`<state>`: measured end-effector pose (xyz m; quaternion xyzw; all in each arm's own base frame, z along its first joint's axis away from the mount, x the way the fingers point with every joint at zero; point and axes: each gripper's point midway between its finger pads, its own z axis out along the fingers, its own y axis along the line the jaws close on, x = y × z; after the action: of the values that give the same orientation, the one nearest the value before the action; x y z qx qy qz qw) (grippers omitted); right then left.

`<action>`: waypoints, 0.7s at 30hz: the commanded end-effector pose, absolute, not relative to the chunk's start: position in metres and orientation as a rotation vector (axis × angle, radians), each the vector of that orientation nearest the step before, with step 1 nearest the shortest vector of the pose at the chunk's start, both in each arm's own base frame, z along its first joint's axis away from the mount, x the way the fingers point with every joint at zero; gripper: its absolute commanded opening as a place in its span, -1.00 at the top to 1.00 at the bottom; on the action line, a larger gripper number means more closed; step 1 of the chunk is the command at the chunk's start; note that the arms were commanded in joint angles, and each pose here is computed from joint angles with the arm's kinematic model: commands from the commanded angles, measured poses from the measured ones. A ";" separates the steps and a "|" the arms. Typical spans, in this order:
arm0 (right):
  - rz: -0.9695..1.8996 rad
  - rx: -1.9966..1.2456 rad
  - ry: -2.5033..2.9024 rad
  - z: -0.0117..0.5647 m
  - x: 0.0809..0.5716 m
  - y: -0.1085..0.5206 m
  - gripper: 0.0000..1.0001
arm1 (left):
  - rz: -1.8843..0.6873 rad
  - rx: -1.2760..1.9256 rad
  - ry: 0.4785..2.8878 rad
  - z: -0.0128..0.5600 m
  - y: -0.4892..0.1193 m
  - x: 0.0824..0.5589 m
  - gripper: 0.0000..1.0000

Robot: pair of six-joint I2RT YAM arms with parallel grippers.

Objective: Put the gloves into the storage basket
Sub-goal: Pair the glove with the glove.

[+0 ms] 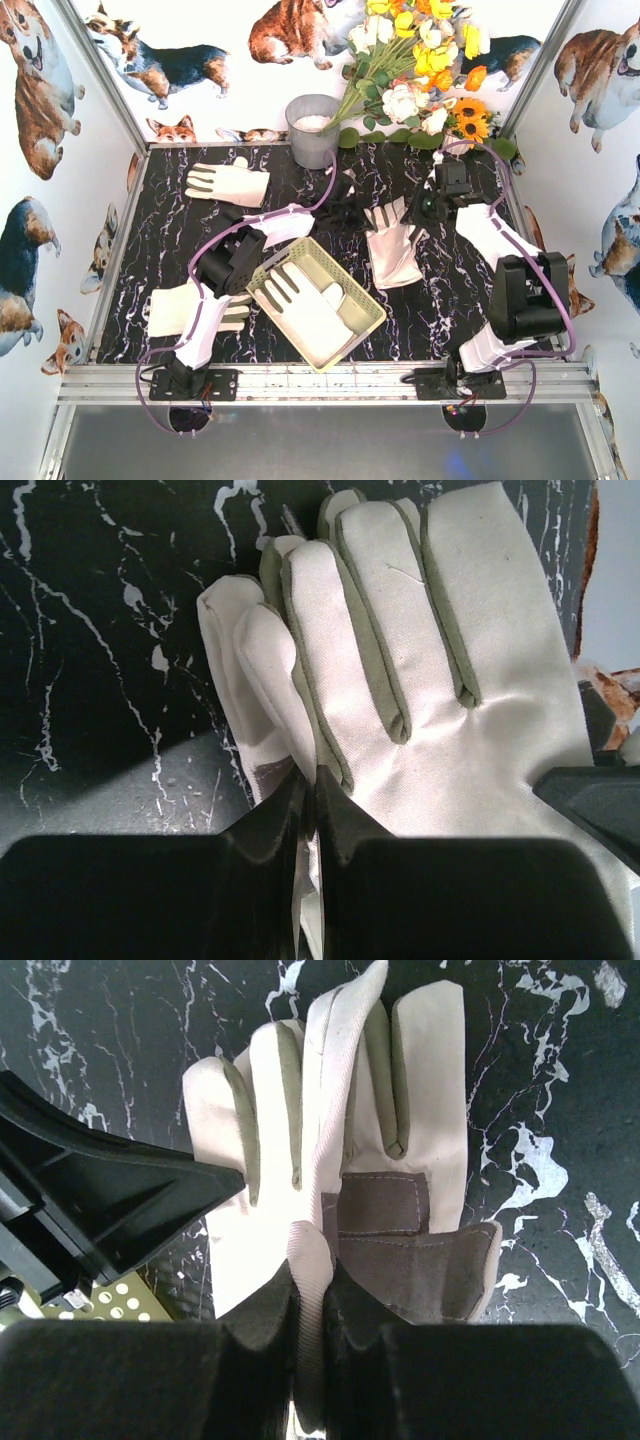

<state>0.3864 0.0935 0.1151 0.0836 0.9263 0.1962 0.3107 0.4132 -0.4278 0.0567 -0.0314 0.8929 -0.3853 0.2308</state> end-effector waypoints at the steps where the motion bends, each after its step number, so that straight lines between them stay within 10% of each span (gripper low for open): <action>1: 0.519 0.183 2.385 0.127 0.409 0.095 1.00 | -1.045 -0.069 2.417 0.065 -0.424 0.420 1.00; 19: 0.498 0.204 2.416 0.112 0.416 0.093 1.00 | -1.027 -0.054 2.517 0.032 -0.421 0.420 1.00; 21: 0.506 0.200 2.413 0.113 0.419 0.094 1.00 | -1.015 -0.062 2.531 0.032 -0.419 0.421 0.77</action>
<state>0.3906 0.0933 0.0872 0.0901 0.9378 0.1885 0.2773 0.4146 -0.4241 0.0319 -0.0212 0.9037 -0.3742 0.2072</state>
